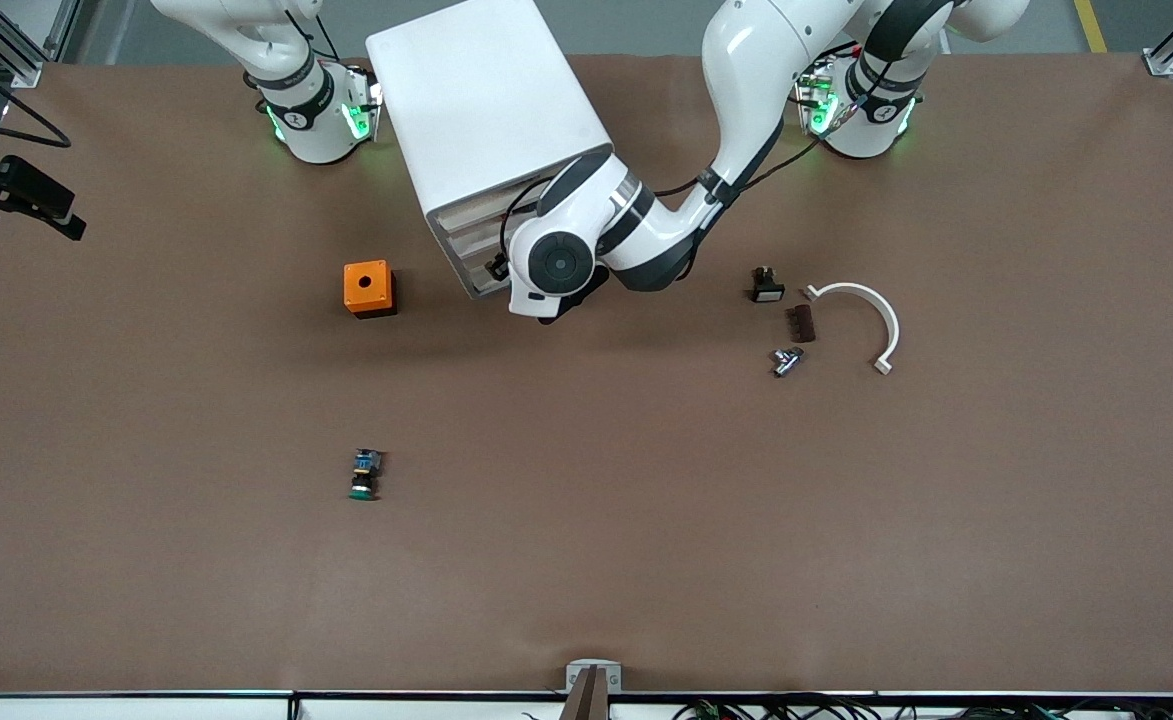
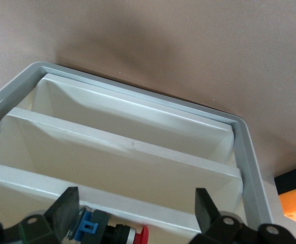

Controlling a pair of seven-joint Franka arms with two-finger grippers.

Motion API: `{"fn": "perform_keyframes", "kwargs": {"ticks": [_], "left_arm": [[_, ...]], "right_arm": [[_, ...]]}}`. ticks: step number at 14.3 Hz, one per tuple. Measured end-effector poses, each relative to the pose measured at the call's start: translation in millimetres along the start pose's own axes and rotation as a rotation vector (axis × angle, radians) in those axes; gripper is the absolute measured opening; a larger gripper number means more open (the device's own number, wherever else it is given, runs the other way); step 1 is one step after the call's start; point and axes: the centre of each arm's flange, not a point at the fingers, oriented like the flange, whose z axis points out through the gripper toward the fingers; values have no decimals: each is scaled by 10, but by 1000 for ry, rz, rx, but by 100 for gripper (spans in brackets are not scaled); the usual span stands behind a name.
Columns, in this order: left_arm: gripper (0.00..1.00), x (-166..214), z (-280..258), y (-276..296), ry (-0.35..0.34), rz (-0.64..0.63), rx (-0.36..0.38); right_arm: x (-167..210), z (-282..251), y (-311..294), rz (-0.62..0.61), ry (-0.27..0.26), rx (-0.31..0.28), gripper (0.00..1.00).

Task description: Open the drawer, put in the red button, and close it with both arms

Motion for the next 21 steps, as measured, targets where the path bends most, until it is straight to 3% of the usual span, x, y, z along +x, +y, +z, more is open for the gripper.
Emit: {"fn": "perform_keyframes", "kwargs": {"ticks": [9, 13, 16, 19, 21], "left_arm": [[100, 9, 51, -12, -25, -12, 5], [100, 250, -180, 2, 6, -27, -36], [100, 617, -843, -77, 80, -12, -114], [100, 938, -1903, -404, 123, 39, -229], [100, 1152, -2489, -779, 173, 99, -227]], "right_arm": [[-23, 5, -301, -60, -1, -1, 100], [-34, -6, -298, -60, -1, 0, 100], [-49, -15, -289, -59, -5, -1, 100], [-60, -26, -285, -58, -5, -1, 100], [-62, -30, -283, -58, -5, -1, 100]]}}
